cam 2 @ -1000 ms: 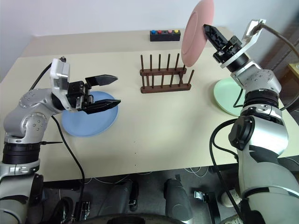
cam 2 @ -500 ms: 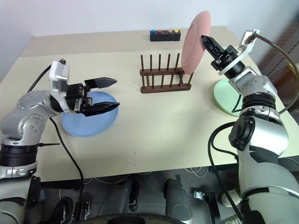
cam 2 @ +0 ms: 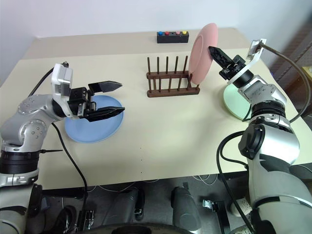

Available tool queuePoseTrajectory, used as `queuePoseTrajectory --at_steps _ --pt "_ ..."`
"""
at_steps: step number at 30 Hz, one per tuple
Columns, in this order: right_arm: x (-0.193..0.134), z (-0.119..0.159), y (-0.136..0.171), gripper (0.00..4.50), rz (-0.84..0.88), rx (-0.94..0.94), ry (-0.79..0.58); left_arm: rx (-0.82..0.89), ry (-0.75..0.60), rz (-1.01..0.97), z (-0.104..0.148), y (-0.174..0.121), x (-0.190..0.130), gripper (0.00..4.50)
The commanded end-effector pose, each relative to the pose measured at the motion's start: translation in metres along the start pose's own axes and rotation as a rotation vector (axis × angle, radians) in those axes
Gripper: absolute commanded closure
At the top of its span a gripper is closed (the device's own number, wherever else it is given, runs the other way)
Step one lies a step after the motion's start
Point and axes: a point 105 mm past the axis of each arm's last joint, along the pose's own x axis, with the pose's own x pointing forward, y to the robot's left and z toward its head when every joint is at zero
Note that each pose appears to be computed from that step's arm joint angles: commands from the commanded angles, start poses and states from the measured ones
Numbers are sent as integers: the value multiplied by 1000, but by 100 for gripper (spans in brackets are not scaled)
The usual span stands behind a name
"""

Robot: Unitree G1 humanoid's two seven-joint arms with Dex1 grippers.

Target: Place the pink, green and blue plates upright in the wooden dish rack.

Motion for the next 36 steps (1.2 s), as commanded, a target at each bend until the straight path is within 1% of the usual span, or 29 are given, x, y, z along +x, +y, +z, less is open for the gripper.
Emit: queuePoseTrajectory --at_steps 1,7,8,9,10,14,15,16,17,18,23,25,28,30,31,34,36 --pt "-1 4 0 443 4 -28 -16 42 -26 -11 13 -4 -1 0" --pt "-2 -4 -2 443 2 -30 11 43 -26 -13 14 -4 0 0" --pt "-3 -5 -2 417 1 -31 14 42 -27 -13 14 -4 0 0" --pt "-3 -5 -2 381 0 -32 16 42 -26 -13 13 -4 0 0" --pt "-3 -5 -2 354 0 -33 17 42 -26 -13 13 -4 0 0" --pt "-3 -6 -3 150 -3 -44 25 38 -28 -14 13 -4 1 0" --pt "-3 -5 -2 111 -2 -48 25 37 -26 -14 12 -4 1 0" --pt "-2 -4 -1 50 3 -58 22 37 -27 -15 12 -4 1 0" --pt "-1 -1 0 9 8 -69 17 34 -28 -16 12 -4 1 0" --pt "-1 2 1 1 12 -79 6 32 -28 -17 12 -4 1 0" --pt "2 37 16 1 55 -139 -107 30 -29 -19 12 -5 2 0" --pt "1 52 27 1 106 -130 -152 28 -32 -18 12 -5 2 0" --pt "-1 76 45 1 160 -204 -215 28 -36 -18 11 -4 3 0" --pt "-5 88 49 1 114 -327 -251 32 -37 -17 11 -4 4 0" --pt "-8 92 52 1 102 -361 -261 33 -38 -16 11 -3 4 0" --pt "-19 94 53 1 14 -526 -222 43 -34 -14 11 -2 4 0" --pt "-29 88 53 1 -14 -556 -176 38 -37 -15 11 -1 4 0"
